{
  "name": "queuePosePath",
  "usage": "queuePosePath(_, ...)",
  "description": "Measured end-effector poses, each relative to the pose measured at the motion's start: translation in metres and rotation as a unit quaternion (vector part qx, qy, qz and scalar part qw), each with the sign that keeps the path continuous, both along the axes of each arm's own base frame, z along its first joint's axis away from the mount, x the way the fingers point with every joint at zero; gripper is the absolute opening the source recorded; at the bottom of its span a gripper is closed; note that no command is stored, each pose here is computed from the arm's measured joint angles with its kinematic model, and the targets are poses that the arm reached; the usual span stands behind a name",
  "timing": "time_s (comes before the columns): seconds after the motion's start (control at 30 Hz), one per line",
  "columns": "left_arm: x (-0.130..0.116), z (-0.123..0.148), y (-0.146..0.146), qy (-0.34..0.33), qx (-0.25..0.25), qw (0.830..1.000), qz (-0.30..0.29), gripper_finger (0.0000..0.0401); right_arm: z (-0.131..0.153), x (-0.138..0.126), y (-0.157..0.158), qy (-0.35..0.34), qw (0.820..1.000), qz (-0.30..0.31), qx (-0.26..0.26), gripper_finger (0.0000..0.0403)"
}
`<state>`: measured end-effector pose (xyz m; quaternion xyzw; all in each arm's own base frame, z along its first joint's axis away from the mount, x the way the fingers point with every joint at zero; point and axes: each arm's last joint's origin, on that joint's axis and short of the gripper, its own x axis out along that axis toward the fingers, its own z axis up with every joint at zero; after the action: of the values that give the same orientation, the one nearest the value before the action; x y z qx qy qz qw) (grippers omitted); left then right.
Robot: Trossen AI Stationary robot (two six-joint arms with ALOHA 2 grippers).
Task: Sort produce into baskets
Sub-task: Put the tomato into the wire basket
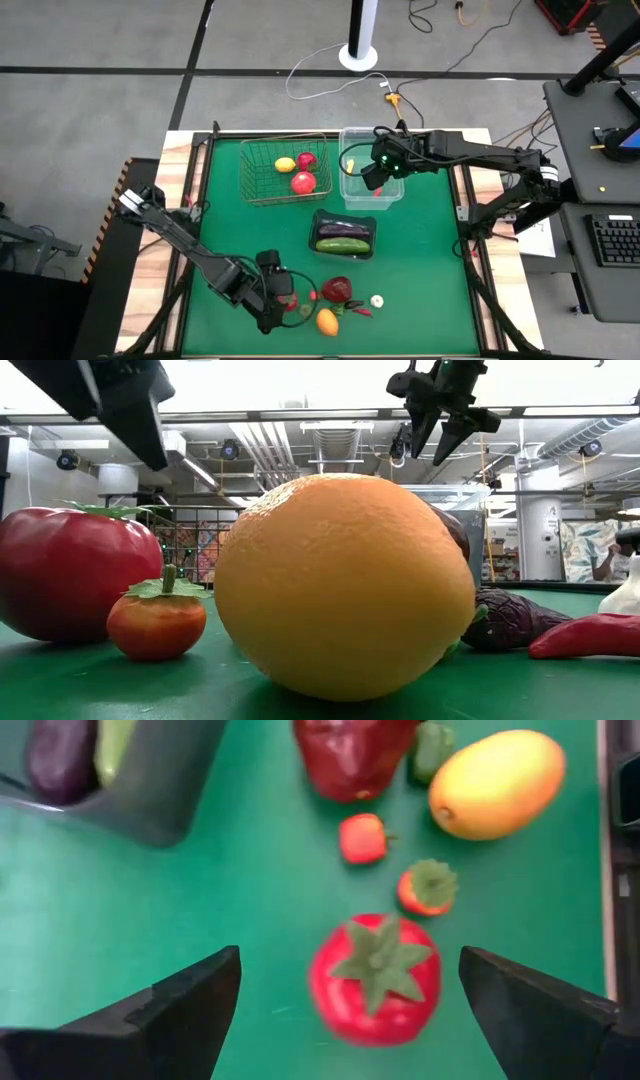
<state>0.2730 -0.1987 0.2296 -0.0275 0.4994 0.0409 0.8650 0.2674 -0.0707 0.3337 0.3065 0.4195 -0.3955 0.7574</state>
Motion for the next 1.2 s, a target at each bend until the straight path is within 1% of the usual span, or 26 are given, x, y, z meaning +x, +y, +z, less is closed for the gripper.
queuePosePath(0.1,-0.003,-0.008,-0.004,-0.006,-0.024,1.0,0.007,0.0356,0.0,0.0,0.0,0.0,1.0,0.002,0.0,0.021)
queuePosePath(0.23,-0.004,-0.016,-0.004,-0.011,-0.032,0.999,0.012,0.0355,0.0,0.0,0.0,0.0,1.0,0.003,0.002,0.021)
queuePosePath(0.4,-0.005,-0.028,-0.003,-0.023,-0.035,0.999,0.002,0.0355,0.0,0.0,0.0,0.003,1.0,0.008,0.001,0.021)
queuePosePath(0.73,-0.008,-0.038,-0.001,-0.013,-0.032,0.999,0.01,0.0355,0.0,0.0,0.0,0.004,1.0,0.009,0.002,0.021)
queuePosePath(0.87,-0.008,-0.042,-0.002,-0.015,-0.054,0.998,0.005,0.0355,0.0,0.0,0.0,0.004,1.0,0.008,0.002,0.021)
queuePosePath(1.2,-0.01,-0.048,-0.001,-0.018,-0.057,0.998,0.004,0.0355,0.0,0.0,0.0,0.004,1.0,0.008,0.002,0.021)
